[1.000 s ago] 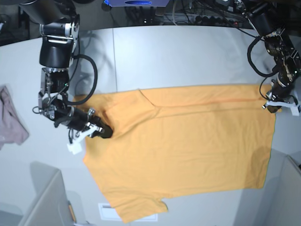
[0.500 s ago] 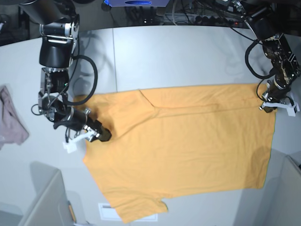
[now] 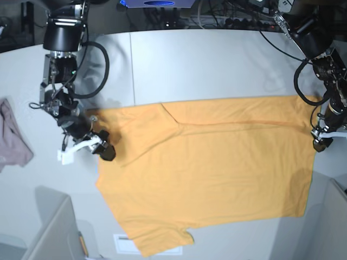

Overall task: Fold the T-shirt properly
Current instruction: 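Lift both shoulder corners and drag the shirt along the table, then pull the shoulder edge taut and lay it down with both grippers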

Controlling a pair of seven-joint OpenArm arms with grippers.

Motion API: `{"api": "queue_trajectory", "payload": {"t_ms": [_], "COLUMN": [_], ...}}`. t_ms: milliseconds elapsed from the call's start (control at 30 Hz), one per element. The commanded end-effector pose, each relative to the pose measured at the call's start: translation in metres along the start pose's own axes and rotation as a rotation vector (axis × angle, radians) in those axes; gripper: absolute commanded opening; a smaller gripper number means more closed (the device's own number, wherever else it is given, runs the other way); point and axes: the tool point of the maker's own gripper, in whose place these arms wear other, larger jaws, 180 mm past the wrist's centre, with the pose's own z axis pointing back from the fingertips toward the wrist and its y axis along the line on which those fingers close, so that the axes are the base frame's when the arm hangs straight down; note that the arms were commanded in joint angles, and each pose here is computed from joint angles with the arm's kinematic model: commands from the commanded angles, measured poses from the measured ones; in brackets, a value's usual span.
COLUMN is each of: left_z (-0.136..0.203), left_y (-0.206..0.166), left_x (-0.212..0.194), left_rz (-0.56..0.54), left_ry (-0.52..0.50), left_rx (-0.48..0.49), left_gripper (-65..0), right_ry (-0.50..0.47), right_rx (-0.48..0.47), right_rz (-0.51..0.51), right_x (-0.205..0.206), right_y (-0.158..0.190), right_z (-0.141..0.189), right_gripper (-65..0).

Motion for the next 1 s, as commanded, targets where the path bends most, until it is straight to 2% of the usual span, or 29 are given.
{"api": "queue_trajectory", "payload": {"t_ms": [0,100,200,300,433,567,667,767,967], "left_z": [0.014,0.043,0.071,0.091,0.110,0.111,0.108,0.098,0.064], "left_y": [0.016,0.058,0.082,0.100,0.121,0.123,0.121,0.113,0.087], "left_x": [0.031,0.032,0.023,0.011,-0.014,-0.031,-0.041,-0.039,-0.059], "left_rz": [0.000,0.017,-0.065,-0.128,-0.104,-0.083,-0.058,-0.042,-0.024], "left_ry": [-0.086,-0.124,-0.113,-0.081,-0.051,-0.025,-0.019,-0.027,0.037], "left_rx": [0.036,0.106,0.127,0.144,0.185,0.187,0.181,0.165,0.088], "left_gripper": [-25.7,-25.8,-26.0,-26.0,-26.0,-26.0,-26.0,-26.0,-26.0], "right_ry": [-0.051,-0.115,-0.173,-0.203,-0.199,-0.151,-0.125,-0.114,-0.119], "right_rx": [0.027,-0.072,-0.180,-0.249,-0.329,-0.391,-0.411,-0.420,-0.416], "right_rz": [0.018,-0.044,-0.129,-0.184,-0.267,-0.330,-0.358,-0.364,-0.368], "right_x": [0.013,0.009,-0.003,-0.020,-0.051,-0.077,-0.091,-0.095,-0.090], "right_y": [0.010,-0.008,-0.024,-0.032,-0.046,-0.061,-0.068,-0.072,-0.073], "right_z": [0.007,0.029,0.050,0.069,0.082,0.079,0.075,0.075,0.067], "right_gripper": [-36.8,-36.8,-36.5,-35.7,-30.6,-27.5,-27.5,-27.5,-27.5]}}
